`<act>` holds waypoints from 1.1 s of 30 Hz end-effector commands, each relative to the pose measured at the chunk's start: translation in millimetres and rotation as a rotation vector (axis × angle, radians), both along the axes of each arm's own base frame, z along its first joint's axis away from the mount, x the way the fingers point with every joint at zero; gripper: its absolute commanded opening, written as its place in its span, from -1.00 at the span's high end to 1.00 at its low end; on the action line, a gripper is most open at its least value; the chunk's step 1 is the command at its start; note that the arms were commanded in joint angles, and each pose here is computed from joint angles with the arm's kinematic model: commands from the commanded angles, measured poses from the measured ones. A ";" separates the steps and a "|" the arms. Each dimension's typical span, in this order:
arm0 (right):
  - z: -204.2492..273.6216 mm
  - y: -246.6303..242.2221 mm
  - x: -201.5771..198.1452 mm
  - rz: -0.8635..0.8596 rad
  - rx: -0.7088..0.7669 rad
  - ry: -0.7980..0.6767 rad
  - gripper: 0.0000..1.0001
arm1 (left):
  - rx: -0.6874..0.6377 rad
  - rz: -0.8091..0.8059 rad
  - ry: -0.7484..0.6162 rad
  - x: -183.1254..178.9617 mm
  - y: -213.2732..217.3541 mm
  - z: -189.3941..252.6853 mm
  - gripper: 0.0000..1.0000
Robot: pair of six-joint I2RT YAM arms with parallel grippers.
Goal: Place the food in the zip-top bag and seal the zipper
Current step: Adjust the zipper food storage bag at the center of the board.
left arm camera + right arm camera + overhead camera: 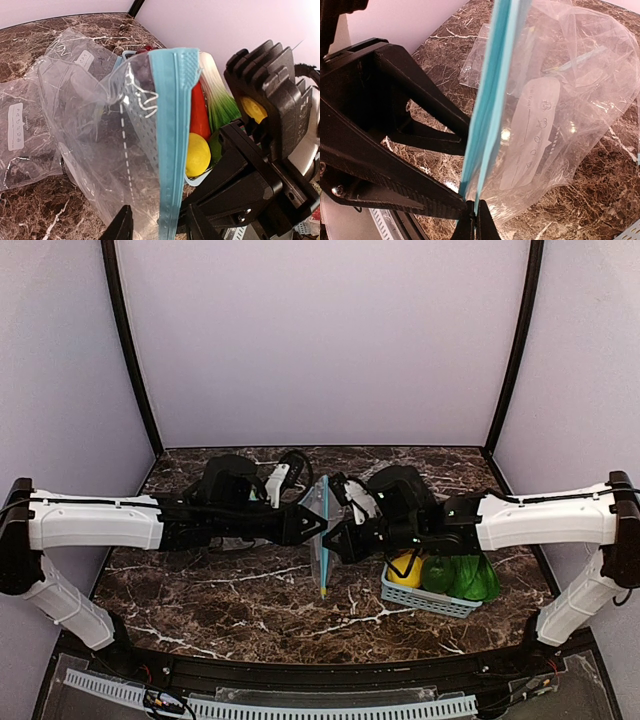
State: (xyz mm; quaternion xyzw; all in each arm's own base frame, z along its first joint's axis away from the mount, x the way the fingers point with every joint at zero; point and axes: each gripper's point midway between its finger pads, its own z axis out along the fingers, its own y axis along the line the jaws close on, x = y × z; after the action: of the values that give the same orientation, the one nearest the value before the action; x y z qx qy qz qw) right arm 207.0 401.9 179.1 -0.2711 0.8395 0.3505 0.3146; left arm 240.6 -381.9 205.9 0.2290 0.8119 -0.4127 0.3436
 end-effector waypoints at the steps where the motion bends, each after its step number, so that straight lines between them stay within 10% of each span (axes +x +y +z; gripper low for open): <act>1: 15.3 13.0 1.2 0.007 0.045 -0.020 1.00 | 0.053 0.002 0.014 -0.4 2.1 -13.4 0.28; 33: 0.8 10.0 13.2 -0.059 -0.018 -0.019 1.00 | 0.102 0.139 0.020 10.4 24.0 -26.2 0.64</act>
State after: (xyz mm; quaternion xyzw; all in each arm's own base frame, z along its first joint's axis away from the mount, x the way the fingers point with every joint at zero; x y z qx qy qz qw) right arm 218.1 406.3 177.7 -0.2584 0.8452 0.3362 0.3253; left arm 259.4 -351.1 167.8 0.1830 0.8646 -0.3107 0.3499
